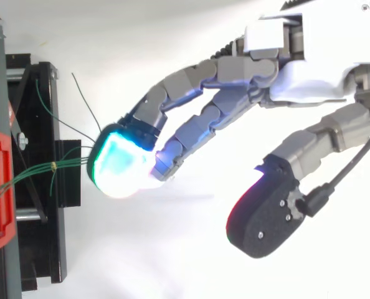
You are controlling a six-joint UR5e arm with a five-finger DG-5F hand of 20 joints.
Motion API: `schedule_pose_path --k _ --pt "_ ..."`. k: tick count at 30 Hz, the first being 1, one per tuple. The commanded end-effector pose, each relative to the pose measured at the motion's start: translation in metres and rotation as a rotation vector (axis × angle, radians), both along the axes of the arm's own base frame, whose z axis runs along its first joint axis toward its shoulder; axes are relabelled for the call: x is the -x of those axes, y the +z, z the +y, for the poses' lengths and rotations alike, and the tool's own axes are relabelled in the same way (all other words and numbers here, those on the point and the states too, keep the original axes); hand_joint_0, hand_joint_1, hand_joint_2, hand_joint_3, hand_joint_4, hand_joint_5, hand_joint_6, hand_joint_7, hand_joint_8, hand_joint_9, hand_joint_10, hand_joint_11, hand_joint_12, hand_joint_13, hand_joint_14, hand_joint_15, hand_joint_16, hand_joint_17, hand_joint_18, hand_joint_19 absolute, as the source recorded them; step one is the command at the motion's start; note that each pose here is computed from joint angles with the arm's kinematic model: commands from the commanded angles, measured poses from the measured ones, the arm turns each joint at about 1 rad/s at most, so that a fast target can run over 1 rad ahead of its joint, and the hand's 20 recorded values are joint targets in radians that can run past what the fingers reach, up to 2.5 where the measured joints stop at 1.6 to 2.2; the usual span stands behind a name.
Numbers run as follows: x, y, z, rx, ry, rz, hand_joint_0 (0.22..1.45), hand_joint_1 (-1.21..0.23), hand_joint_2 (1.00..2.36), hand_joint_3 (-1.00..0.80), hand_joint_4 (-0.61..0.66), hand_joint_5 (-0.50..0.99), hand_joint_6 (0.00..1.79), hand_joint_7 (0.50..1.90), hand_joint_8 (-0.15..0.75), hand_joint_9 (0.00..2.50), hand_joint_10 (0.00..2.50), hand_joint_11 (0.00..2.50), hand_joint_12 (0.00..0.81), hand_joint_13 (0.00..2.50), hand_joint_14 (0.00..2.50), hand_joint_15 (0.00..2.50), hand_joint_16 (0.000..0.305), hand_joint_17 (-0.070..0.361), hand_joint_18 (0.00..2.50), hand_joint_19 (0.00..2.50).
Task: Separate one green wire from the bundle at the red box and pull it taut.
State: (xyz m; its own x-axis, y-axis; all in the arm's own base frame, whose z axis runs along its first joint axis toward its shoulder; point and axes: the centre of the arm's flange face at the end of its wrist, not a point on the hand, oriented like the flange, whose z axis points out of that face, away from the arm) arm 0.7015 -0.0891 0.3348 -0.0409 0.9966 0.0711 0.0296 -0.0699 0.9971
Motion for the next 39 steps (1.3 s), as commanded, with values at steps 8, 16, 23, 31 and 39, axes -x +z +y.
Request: schedule_pose_path --k 8,16,23,31,39 --pt "-0.01 -0.01 -0.006 0.026 -0.099 -0.034 0.56 -0.68 1.0 -0.46 0.17 -0.2 0.5 0.69 0.235 0.75 0.01 0.28 0.301 0.7 0.01 0.29 0.048 0.109 0.57 0.36" --pt "-0.02 -0.03 -0.011 0.013 -0.11 -0.052 0.58 -0.66 1.0 -0.47 0.2 -0.19 0.5 0.74 0.249 0.82 0.02 0.44 0.307 0.77 0.01 0.34 0.046 0.104 0.63 0.36" --pt "-0.023 -0.038 -0.016 0.047 -0.147 -0.054 0.58 -0.67 1.0 -0.47 0.21 -0.19 0.5 0.75 0.26 0.81 0.01 0.45 0.307 0.78 0.01 0.35 0.04 0.091 0.63 0.32" --pt "-0.028 -0.058 -0.037 0.068 -0.255 -0.063 0.57 -0.68 1.0 -0.47 0.21 -0.19 0.5 0.75 0.259 0.8 0.01 0.45 0.302 0.78 0.01 0.36 0.039 0.089 0.62 0.32" --pt "-0.028 -0.064 -0.044 0.136 -0.292 -0.054 0.57 -0.68 1.0 -0.48 0.21 -0.19 0.5 0.75 0.262 0.8 0.01 0.44 0.3 0.78 0.01 0.35 0.039 0.088 0.62 0.32"
